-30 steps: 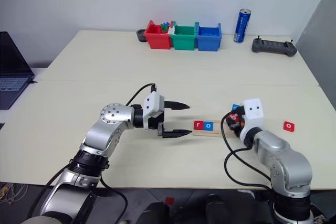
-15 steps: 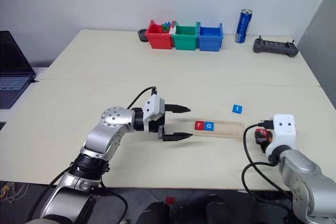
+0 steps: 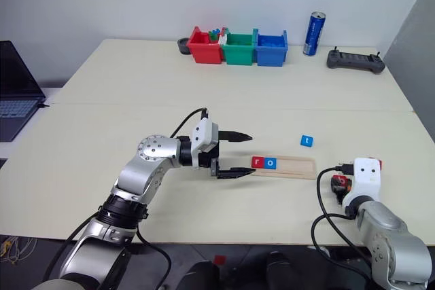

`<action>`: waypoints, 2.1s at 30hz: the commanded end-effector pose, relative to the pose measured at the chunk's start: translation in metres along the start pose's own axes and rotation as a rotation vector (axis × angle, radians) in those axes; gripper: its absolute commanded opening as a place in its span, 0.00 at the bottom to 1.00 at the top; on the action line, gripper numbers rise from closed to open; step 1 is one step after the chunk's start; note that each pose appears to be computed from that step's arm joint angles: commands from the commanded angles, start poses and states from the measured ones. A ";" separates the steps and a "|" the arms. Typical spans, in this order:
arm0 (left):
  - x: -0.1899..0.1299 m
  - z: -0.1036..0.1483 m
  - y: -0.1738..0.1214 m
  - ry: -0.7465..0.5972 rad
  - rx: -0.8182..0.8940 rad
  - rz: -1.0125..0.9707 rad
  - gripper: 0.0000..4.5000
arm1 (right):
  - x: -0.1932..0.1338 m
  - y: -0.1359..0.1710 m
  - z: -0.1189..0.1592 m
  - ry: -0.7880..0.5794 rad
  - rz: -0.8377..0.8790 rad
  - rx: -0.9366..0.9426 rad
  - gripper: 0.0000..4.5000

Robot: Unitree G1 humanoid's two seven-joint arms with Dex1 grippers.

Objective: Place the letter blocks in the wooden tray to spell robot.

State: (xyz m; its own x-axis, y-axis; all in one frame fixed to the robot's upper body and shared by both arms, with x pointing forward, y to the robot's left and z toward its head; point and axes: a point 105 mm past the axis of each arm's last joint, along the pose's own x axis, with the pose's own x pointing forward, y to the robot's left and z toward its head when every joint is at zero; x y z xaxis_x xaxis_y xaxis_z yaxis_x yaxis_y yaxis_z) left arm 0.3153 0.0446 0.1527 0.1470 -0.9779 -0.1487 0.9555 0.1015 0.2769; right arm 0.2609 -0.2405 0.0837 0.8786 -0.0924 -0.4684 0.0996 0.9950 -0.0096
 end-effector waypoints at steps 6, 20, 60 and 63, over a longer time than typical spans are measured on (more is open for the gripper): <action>-0.001 0.011 0.001 -0.022 0.040 0.009 1.00 | -0.002 -0.013 0.023 -0.034 -0.016 -0.060 0.99; 0.005 0.011 0.001 -0.039 0.045 -0.013 1.00 | -0.045 0.014 0.063 -0.152 0.654 -0.480 0.99; -0.011 0.017 -0.011 -0.032 0.042 -0.145 1.00 | 0.026 -0.046 0.039 0.082 0.954 -0.796 0.32; -0.012 0.018 -0.007 -0.028 0.049 -0.139 1.00 | 0.026 -0.034 0.057 0.031 0.974 -0.799 0.32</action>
State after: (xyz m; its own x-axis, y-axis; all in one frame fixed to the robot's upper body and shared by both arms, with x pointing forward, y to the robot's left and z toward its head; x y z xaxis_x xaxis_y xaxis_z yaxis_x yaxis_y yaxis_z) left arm 0.2999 0.0509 0.1557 0.0038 -0.9827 -0.1853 0.9651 -0.0449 0.2579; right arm 0.2996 -0.2896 0.1016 0.4089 0.6486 -0.6420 -0.8918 0.4332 -0.1303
